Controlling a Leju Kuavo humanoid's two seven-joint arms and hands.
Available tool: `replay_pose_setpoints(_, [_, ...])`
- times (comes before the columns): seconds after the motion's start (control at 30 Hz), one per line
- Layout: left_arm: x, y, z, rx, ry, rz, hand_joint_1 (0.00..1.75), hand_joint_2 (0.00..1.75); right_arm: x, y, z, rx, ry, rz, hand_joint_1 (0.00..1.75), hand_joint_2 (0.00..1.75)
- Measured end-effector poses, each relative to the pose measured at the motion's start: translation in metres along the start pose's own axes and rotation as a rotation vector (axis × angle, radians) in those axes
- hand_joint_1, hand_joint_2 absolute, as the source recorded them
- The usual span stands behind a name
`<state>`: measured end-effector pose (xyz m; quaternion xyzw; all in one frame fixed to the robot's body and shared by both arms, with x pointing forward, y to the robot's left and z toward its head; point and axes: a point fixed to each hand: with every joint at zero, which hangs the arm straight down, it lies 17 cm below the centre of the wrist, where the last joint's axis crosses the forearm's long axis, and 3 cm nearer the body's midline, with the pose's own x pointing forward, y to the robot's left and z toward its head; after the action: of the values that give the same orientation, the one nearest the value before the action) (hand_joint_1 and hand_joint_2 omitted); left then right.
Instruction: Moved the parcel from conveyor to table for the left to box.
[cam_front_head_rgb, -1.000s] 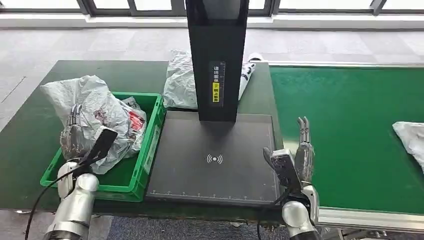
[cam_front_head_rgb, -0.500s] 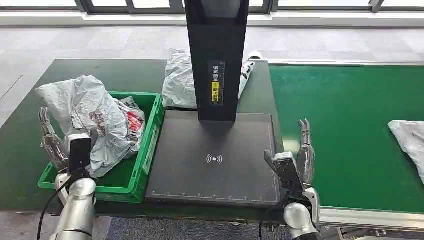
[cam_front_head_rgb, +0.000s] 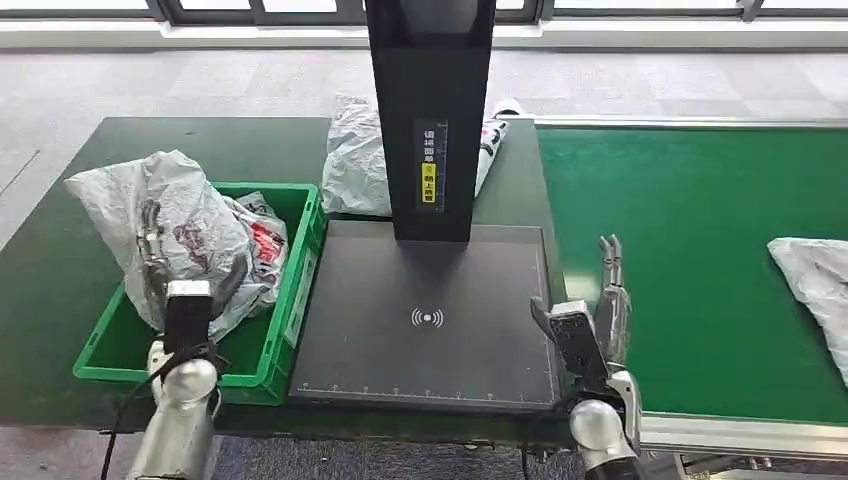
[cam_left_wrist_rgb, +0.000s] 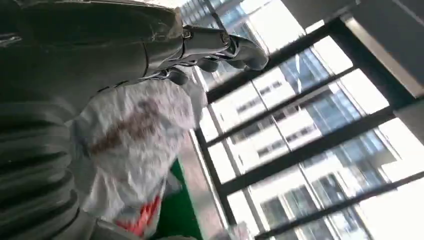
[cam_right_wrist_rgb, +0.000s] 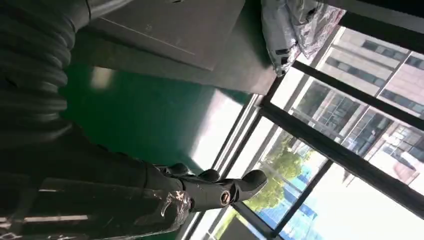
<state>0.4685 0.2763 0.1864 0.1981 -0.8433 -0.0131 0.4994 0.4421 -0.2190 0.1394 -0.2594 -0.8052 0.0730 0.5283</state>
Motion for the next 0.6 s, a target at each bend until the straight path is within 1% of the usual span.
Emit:
replay_pose_setpoints(0.07, [0.012, -0.033, 0.006, -0.086, -0.019, 0.044, 0.00, 1.75, 0.000, 0.007, -0.004, 0.019, -0.005, 0.002, 0.00, 1.75])
replay_pose_setpoints(0.27, [0.044, -0.113, 0.024, -0.288, -0.066, 0.144, 0.00, 1.75, 0.001, 0.031, -0.017, 0.073, -0.025, 0.006, 0.00, 1.75])
replay_pose_setpoints(0.4, [0.066, -0.167, 0.033, -0.424, -0.076, 0.229, 0.00, 1.75, 0.002, 0.045, -0.033, 0.102, -0.028, -0.009, 0.00, 1.75])
replay_pose_setpoints(0.5, [0.072, -0.199, 0.040, -0.519, -0.066, 0.235, 0.00, 1.75, 0.001, 0.052, -0.040, 0.120, -0.026, -0.009, 0.00, 1.75])
replay_pose_setpoints(0.6, [0.075, -0.216, 0.046, -0.566, -0.063, 0.232, 0.00, 1.75, -0.001, 0.057, -0.042, 0.134, -0.021, -0.005, 0.00, 1.75])
